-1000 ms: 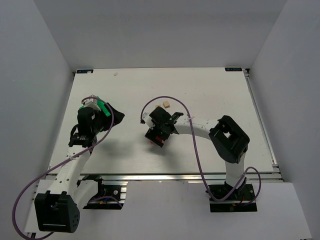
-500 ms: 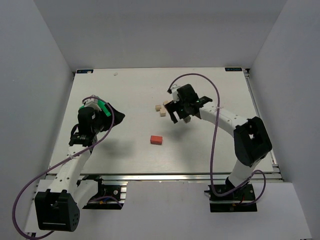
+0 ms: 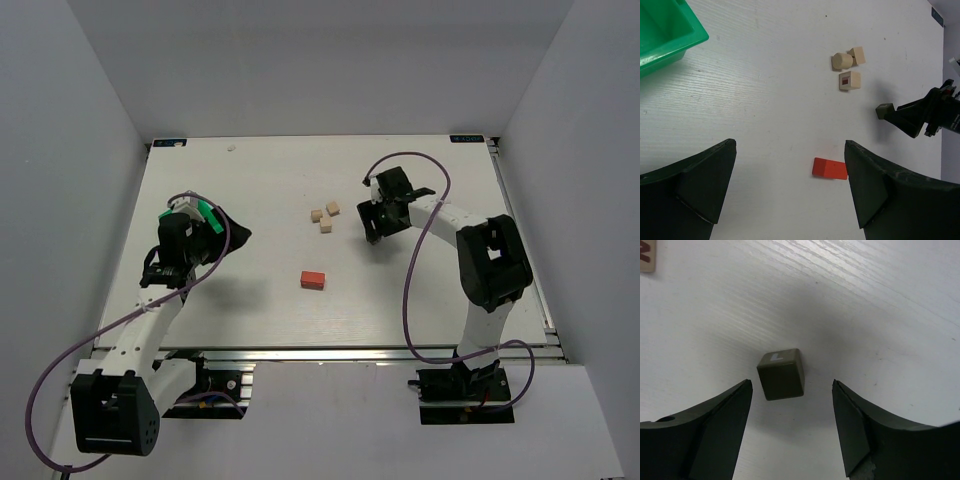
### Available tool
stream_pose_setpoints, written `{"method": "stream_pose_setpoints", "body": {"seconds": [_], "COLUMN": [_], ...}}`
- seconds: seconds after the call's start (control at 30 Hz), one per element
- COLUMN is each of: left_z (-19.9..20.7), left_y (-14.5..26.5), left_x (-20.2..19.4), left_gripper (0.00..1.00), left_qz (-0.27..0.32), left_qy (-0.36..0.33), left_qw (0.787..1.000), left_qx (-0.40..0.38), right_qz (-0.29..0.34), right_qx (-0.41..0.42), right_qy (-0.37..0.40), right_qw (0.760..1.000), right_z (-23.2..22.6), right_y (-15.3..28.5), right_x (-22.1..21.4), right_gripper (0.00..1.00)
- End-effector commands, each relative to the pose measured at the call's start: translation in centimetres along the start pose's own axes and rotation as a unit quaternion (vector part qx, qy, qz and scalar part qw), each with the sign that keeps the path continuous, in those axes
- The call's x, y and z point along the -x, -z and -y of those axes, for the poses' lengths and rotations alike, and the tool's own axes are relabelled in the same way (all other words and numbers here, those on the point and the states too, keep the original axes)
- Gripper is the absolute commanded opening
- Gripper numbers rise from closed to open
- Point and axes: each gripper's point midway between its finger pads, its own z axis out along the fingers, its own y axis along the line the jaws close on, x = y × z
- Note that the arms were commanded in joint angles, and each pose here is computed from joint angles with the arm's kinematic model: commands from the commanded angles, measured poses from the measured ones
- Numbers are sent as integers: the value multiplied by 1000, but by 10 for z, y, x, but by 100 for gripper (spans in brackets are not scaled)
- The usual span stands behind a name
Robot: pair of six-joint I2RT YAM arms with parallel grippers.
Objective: Build the wood block tower
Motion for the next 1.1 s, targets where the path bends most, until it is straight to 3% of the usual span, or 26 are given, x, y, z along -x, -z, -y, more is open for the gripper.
{"method": "stream_pose_setpoints", "body": {"seconds": [0.0, 0.23, 0.3, 0.37, 0.63, 0.83, 0.9, 1.07], "left_z": [13, 24, 28, 35, 41, 49, 57, 75], "left_y": [1, -2, -4, -3, -9, -7, -4, 0], "left_x": [8, 1, 0, -2, -12, -12, -14, -26], "left_gripper": [98, 98, 98, 98, 98, 98, 98, 98], "left_qz": [8, -9, -18, -26, -50, -48, -57, -95], "left_qy": [-14, -18, -18, -20, -24, -29, -32, -33], "left_qw": [1000, 998, 997, 995, 990, 987, 982, 964], "left_qx": [-27, -65, -76, -99, -131, -152, -178, -248], "right_qz": [42, 51, 50, 44, 14, 31, 44, 59], "right_qx": [42, 57, 51, 43, 27, 32, 36, 52], "right_qy": [17, 40, 41, 41, 35, 44, 58, 93], "right_qw": [998, 996, 997, 997, 999, 998, 997, 993], "right_z": [-13, -16, -14, -10, -5, -7, -7, -13], "right_y": [2, -2, -2, -2, -6, -8, -10, -2], "right_x": [24, 24, 24, 22, -3, 2, 7, 14], "right_gripper": [70, 63, 52, 48, 57, 44, 35, 28]}}
